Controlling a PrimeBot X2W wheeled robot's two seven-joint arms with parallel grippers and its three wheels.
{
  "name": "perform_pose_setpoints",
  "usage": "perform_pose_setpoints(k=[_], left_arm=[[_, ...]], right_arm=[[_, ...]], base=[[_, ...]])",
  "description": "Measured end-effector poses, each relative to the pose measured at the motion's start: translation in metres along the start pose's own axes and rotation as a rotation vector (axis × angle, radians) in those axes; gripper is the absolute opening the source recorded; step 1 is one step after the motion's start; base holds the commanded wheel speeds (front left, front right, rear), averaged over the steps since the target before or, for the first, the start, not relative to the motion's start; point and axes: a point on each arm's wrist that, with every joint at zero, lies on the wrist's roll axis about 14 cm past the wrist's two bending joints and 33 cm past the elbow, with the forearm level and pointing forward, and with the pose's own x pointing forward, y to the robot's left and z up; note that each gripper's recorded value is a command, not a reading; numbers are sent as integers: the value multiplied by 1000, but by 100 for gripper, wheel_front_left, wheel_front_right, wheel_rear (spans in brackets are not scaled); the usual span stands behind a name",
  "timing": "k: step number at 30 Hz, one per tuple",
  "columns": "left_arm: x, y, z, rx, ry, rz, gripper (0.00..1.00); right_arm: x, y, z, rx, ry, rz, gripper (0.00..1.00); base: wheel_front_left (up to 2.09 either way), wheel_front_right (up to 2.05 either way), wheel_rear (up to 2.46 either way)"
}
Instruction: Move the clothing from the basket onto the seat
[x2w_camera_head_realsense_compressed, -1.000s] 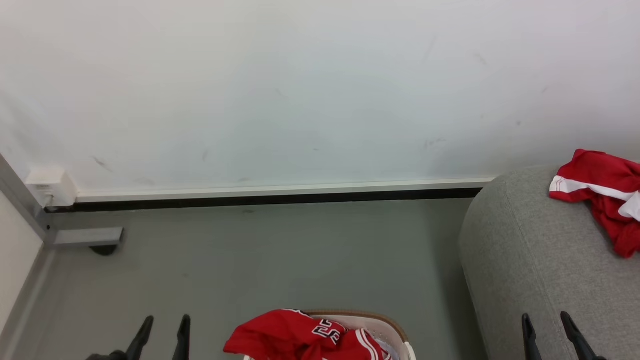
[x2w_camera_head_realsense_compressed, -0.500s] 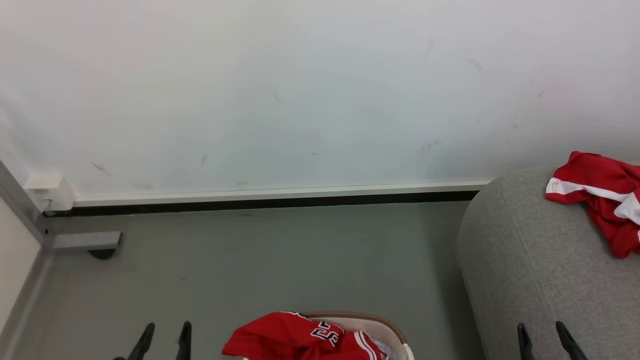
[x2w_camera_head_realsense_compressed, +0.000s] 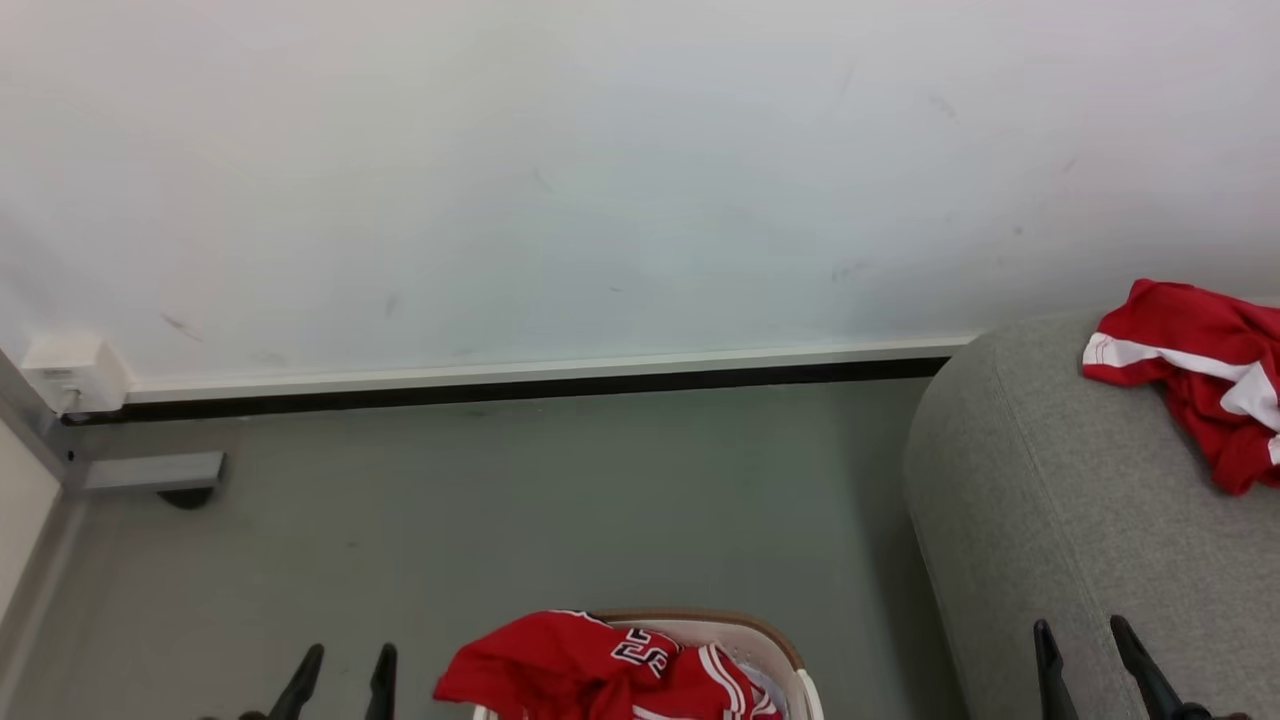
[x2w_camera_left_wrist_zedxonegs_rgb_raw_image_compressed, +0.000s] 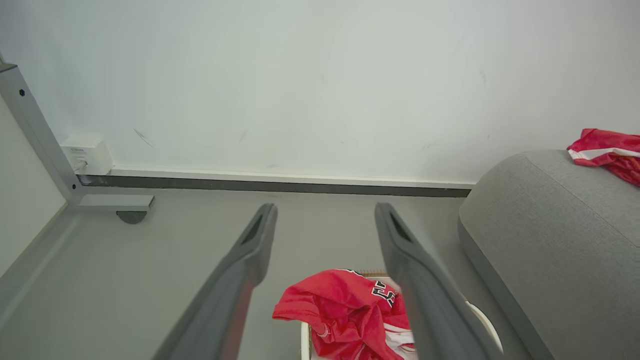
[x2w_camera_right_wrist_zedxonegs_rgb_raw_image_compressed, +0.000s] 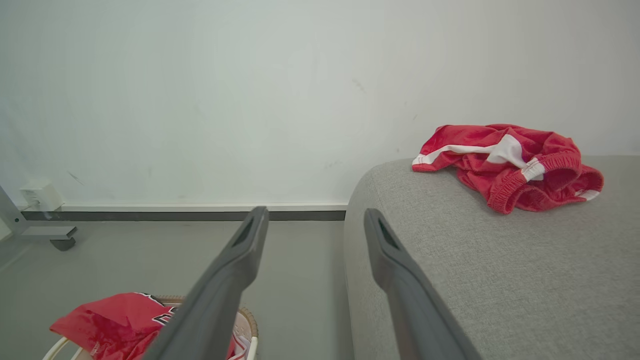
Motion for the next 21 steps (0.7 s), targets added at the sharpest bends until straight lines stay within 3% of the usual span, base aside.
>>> perform_pose_setpoints(k=[10,21], left_arm=[[38,-50,-23,69,89,-215,100],[79,-101,-143,169,526,-499,100]], right_arm=[[29,-8,24,-8,-72,-16,100],[81,-7,21,0,-88,5,100]], base=[[0,0,0],[0,0,0]])
